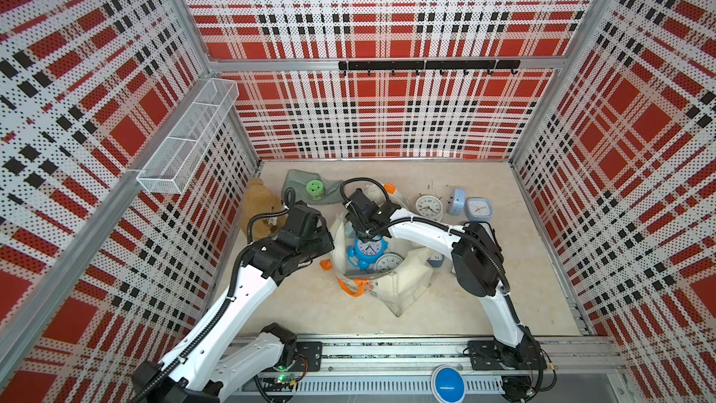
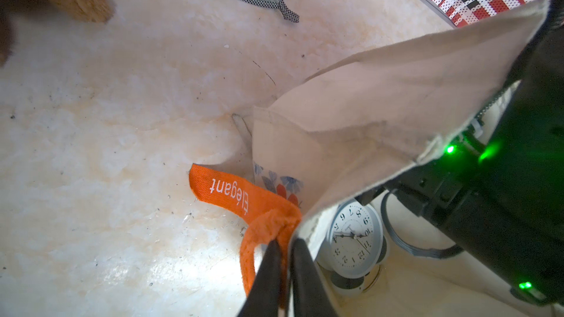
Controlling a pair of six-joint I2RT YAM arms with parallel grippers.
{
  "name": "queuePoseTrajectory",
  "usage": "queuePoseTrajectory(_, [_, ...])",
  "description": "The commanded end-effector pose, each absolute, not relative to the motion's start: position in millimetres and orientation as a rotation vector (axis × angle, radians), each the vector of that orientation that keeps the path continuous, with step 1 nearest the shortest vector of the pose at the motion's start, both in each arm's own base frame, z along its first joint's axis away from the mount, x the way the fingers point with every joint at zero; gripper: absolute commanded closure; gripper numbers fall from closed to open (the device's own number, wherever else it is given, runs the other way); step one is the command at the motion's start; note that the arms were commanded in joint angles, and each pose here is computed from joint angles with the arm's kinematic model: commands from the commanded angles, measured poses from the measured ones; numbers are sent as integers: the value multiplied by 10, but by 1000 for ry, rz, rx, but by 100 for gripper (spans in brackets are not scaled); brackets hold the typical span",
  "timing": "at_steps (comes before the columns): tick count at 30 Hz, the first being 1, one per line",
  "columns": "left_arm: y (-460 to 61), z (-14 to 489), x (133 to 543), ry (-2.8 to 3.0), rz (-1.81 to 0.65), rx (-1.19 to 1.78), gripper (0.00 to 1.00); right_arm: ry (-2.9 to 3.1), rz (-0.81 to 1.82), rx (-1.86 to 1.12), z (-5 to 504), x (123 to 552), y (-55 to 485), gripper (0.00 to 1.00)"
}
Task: Take the alarm clock out of the canvas bag
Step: Pick up the alarm from the canvas bag.
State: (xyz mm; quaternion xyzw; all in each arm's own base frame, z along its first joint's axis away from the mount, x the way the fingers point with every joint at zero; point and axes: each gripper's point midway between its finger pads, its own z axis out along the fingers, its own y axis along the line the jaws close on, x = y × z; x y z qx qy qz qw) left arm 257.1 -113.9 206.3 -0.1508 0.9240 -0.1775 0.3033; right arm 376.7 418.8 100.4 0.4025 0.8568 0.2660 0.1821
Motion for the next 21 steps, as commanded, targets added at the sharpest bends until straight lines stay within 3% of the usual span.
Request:
queuePoseTrajectory(1, [-1074,1994,2524,2473,-435,-402,87,2450,654,1138,890,3706,3974,41])
queuePoseTrajectory(10, [-1065,2051,2537,2461,-434,-404,85,2496,614,1117,742,3621,3920,52])
queuePoseTrajectory(17, [-1058,2072,2539,2460,-430,-402,81,2531,670,1041,581,3699,4030,42])
queuePoseTrajectory(21, [-1057,2076,2543,2460,-428,-400,81,2536,685,1008,525,3733,4048,42])
